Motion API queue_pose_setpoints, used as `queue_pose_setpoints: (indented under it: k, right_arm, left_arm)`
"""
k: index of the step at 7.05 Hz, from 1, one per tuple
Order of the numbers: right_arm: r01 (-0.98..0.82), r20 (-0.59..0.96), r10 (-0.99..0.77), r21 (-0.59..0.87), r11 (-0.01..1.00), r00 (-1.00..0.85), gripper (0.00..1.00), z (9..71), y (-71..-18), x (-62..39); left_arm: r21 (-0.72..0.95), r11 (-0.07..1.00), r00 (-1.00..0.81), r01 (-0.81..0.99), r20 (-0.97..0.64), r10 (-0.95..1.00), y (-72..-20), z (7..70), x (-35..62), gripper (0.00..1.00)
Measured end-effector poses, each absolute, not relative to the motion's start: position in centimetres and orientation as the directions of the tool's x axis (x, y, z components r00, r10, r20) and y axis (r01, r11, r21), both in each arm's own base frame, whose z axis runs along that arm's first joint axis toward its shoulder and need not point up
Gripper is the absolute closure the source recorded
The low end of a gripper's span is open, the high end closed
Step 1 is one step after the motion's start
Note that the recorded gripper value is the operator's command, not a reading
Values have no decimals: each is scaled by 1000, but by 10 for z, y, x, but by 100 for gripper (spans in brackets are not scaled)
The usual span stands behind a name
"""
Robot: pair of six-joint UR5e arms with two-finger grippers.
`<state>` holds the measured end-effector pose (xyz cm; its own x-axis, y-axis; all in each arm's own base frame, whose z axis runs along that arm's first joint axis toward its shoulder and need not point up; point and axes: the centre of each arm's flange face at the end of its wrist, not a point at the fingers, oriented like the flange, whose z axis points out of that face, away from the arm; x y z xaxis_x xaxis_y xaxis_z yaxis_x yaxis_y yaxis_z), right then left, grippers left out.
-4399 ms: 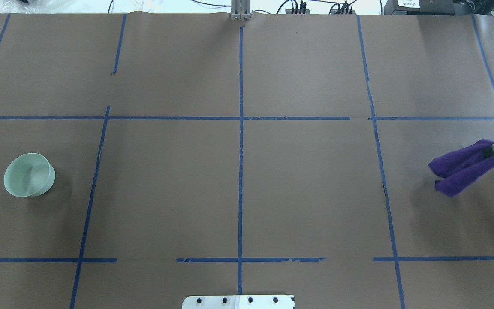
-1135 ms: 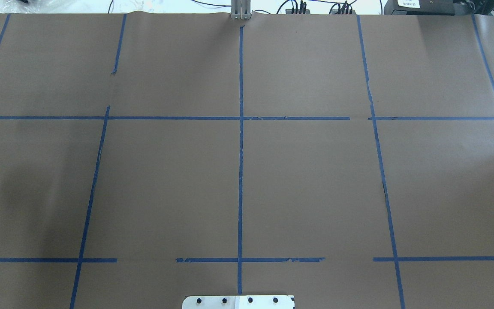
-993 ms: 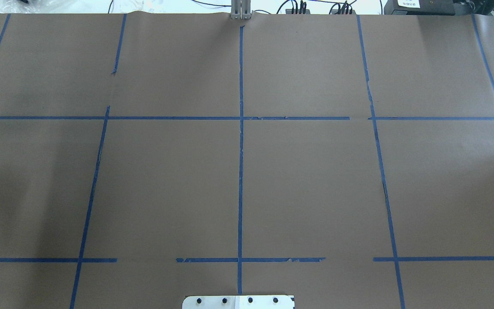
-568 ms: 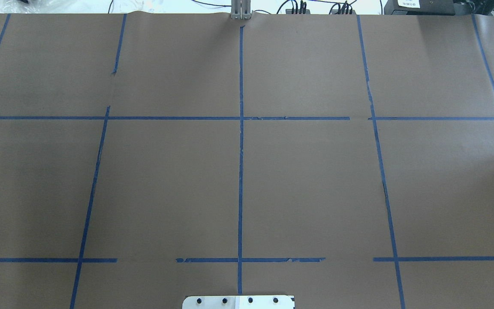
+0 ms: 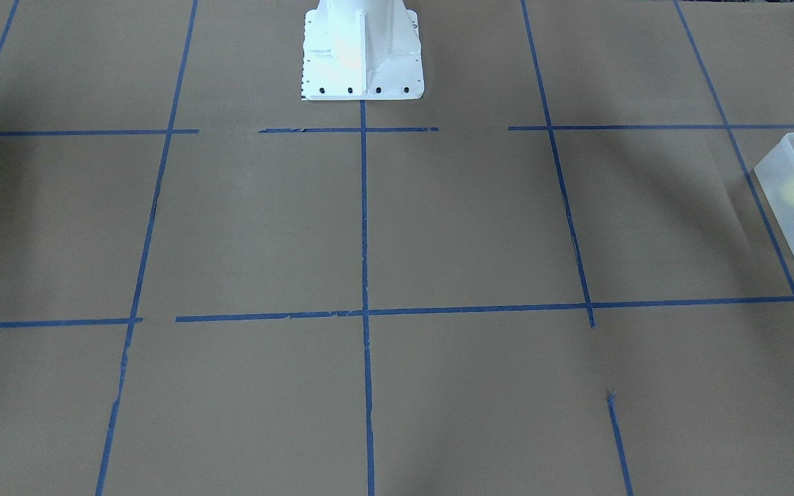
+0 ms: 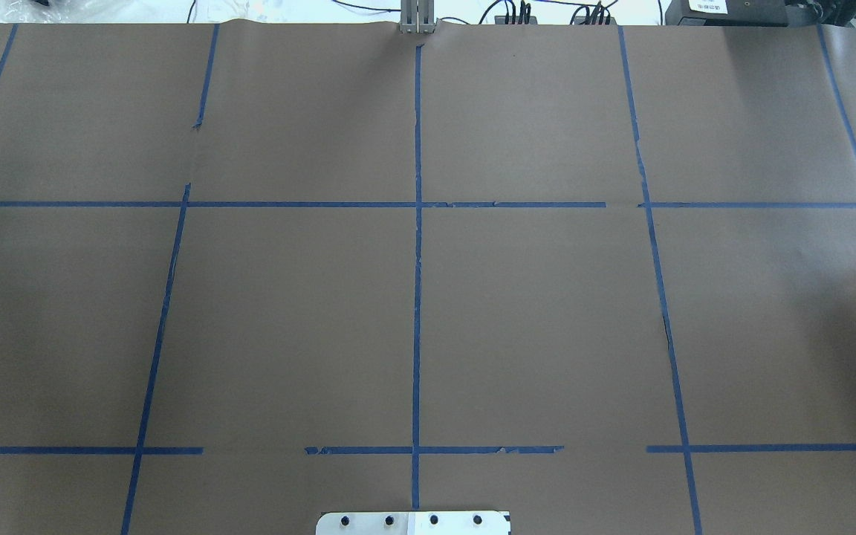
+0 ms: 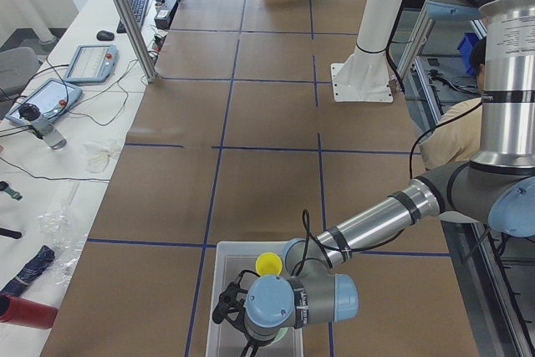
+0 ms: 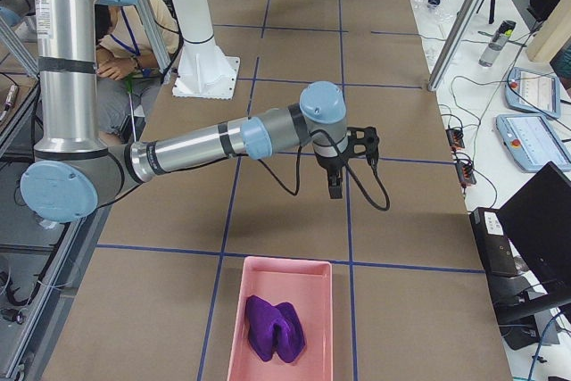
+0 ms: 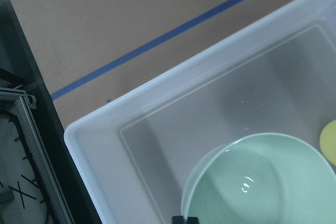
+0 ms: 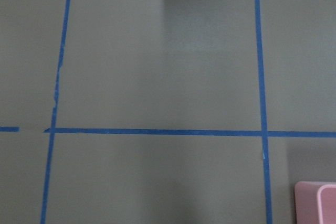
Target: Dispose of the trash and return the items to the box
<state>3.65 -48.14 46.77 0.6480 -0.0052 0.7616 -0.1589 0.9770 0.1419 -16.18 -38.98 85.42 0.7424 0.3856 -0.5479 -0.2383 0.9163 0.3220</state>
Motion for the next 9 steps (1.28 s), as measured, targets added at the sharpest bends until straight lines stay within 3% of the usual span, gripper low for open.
queue_pose_setpoints:
  k: [1, 2, 3, 6, 9]
  right_arm:
    - [-153, 766, 6, 121, 981, 642, 0, 439, -479, 24]
    - [-153, 772, 19, 102, 983, 635, 0, 423, -479, 11]
    - [-152, 774, 25, 93, 984, 632, 0, 417, -480, 5]
    - [-152, 774, 37, 78, 985, 632, 0, 420, -479, 2]
    - [-147, 768, 44, 65, 987, 639, 0, 431, -474, 3]
  left_arm:
    - [298, 927, 739, -229, -566, 365, -386, 867, -161, 100]
    - [279, 936, 733, -215, -587, 344, -382, 876, -159, 92]
    - [276, 939, 725, -203, -602, 334, -382, 879, -158, 1]
    - [296, 945, 729, -142, -614, 302, -401, 849, -160, 0]
    - [281, 958, 753, 62, -643, 140, -449, 678, -135, 0]
